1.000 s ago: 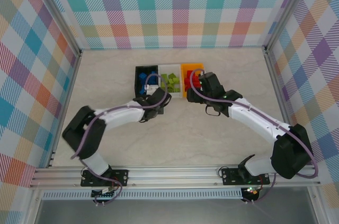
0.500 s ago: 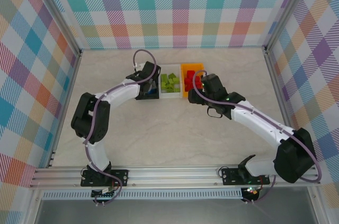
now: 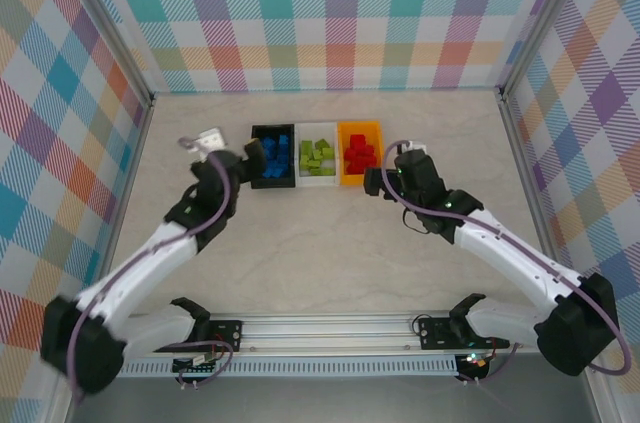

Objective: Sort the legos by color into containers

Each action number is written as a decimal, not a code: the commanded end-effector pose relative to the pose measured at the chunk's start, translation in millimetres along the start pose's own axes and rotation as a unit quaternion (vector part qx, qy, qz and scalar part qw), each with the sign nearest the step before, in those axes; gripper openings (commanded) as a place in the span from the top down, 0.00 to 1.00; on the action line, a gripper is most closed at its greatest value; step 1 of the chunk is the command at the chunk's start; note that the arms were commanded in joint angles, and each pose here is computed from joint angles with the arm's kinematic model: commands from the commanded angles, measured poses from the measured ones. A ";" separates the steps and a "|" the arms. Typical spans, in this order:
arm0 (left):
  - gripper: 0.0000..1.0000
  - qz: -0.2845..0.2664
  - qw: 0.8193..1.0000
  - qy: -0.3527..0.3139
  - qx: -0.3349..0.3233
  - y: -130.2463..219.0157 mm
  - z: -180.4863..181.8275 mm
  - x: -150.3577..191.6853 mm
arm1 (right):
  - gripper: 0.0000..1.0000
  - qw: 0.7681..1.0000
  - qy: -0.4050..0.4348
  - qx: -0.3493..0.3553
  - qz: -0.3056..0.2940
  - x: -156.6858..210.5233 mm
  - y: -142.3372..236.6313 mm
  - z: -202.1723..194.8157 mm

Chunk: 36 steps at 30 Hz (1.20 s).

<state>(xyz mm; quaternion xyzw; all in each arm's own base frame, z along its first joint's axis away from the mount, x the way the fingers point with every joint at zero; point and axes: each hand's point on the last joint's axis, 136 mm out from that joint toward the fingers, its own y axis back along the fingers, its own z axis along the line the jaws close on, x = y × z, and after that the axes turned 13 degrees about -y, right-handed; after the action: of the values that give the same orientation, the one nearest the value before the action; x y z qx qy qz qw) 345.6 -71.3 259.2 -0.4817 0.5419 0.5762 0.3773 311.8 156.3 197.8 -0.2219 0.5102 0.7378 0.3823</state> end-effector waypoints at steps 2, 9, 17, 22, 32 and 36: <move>0.00 -0.027 0.987 -0.121 -0.102 -13.1 42.4 28.4 | 0.00 0.996 -0.015 0.020 -0.090 -25.0 4.8 -17.3; 0.00 0.035 0.974 -0.193 -0.109 -68.0 64.8 93.4 | 0.00 0.992 -0.003 0.079 -0.096 -30.9 -4.6 -54.4; 0.00 0.064 0.981 -0.167 -0.074 -95.8 72.9 136.5 | 0.00 0.981 0.030 0.071 -0.180 -49.0 -5.7 -90.2; 0.00 0.009 0.988 -0.152 -0.010 -89.8 64.3 146.5 | 0.00 0.971 0.055 0.100 -0.209 -51.7 -22.9 -131.1; 0.00 0.060 0.990 -0.116 -0.053 -99.6 87.3 149.7 | 0.00 0.979 0.003 0.076 -0.191 -39.3 -75.6 -186.1; 0.00 0.061 0.990 -0.117 -0.052 -99.6 86.7 150.1 | 0.00 0.988 0.039 0.028 -0.149 -26.2 -101.9 -172.0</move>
<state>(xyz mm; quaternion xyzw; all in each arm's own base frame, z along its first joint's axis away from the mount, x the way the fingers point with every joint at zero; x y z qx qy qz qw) 383.9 14.2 71.1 -0.3743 0.4932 0.6930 0.3693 375.6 -18.3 67.1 -0.2440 0.5698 0.6204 0.4806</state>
